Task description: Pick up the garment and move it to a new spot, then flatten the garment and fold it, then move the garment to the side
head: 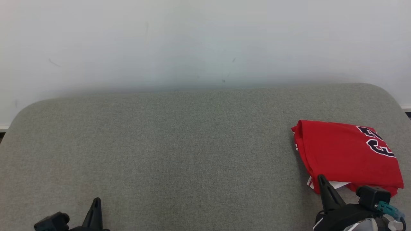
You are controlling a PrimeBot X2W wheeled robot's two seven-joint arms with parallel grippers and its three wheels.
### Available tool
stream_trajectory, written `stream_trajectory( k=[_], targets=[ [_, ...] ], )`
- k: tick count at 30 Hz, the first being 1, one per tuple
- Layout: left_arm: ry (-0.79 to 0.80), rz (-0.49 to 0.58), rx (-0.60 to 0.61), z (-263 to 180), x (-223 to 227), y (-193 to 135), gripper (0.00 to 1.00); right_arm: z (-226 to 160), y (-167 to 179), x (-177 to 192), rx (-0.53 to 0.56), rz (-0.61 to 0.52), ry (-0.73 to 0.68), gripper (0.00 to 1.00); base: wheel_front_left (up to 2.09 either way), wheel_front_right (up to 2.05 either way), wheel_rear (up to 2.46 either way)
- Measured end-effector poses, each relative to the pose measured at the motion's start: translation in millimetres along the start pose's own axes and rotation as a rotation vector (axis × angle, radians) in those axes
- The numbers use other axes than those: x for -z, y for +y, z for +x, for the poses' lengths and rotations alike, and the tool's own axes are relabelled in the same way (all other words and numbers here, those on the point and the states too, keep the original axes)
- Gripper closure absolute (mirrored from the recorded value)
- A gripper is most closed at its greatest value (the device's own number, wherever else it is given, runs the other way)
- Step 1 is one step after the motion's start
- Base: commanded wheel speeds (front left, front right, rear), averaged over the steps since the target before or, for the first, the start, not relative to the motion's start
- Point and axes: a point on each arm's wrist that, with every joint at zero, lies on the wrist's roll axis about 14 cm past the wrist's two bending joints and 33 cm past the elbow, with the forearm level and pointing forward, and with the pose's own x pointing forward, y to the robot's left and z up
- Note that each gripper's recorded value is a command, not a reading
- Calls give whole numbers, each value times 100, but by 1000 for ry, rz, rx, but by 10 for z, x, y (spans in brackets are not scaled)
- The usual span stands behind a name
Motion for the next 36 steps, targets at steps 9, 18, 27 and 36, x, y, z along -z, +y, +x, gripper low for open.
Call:
stream_trajectory(
  k=[9, 18, 27, 36],
  targets=[
    [17, -144, -13, 12, 9, 46, 100, 6, -49, 14, 21, 143, 11, 100, 0, 0, 0],
    [25, -265, -18, 21, 3, 79, 100, 13, -68, 20, 31, 261, 14, 100, 0, 0, 0],
    [29, -396, -10, 36, -16, 74, 100, 35, -83, 6, 38, 388, 15, 100, 0, 0, 0],
    [28, -526, -4, 45, -34, 74, 100, 62, -89, -36, 35, 513, 4, 100, 0, 0, 0]
  ],
)
